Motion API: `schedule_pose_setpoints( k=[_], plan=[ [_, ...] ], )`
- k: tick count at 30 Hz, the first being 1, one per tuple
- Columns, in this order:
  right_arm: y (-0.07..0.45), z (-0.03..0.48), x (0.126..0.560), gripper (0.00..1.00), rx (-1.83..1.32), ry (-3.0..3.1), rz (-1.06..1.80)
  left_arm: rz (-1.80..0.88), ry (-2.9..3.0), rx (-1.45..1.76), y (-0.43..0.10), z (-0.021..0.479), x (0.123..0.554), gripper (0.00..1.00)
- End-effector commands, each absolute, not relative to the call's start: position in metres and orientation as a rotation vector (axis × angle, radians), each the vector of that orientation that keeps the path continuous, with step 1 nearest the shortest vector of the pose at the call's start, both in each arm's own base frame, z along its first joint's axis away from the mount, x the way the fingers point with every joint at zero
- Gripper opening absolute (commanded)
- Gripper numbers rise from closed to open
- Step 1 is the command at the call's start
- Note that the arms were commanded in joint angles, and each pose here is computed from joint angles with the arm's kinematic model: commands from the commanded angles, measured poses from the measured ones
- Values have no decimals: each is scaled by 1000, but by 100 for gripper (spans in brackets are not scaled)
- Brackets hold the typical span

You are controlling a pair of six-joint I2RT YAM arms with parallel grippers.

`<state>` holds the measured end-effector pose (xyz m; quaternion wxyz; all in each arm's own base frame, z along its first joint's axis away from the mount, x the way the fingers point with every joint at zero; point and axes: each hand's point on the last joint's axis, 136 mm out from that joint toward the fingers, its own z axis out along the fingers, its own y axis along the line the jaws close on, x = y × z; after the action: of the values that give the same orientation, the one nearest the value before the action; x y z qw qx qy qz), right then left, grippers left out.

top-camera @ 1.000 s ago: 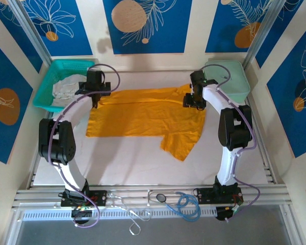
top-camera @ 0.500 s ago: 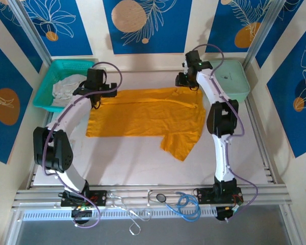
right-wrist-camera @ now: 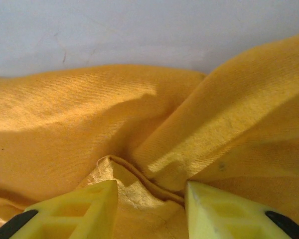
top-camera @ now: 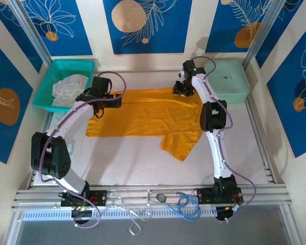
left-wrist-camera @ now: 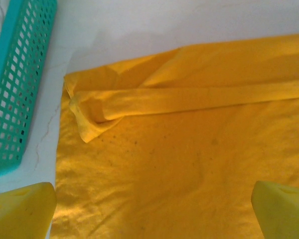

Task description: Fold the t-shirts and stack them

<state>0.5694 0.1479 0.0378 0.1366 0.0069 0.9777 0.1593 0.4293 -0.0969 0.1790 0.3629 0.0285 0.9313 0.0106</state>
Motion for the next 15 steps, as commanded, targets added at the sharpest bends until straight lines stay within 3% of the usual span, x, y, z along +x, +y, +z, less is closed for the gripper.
schedule_pose_setpoints(
  k=[1, 9, 15],
  plan=[
    [160, 52, 569, 40, 22, 2803, 553, 12, 2387, 62, -99, 188, 421, 100],
    [164, 52, 571, 31, 33, 2796, 587, 12, 2388, 64, -100, 187, 422, 100],
    [165, 52, 569, 15, 32, 2803, 597, 10, 2391, 67, -101, 186, 422, 100]
  ],
)
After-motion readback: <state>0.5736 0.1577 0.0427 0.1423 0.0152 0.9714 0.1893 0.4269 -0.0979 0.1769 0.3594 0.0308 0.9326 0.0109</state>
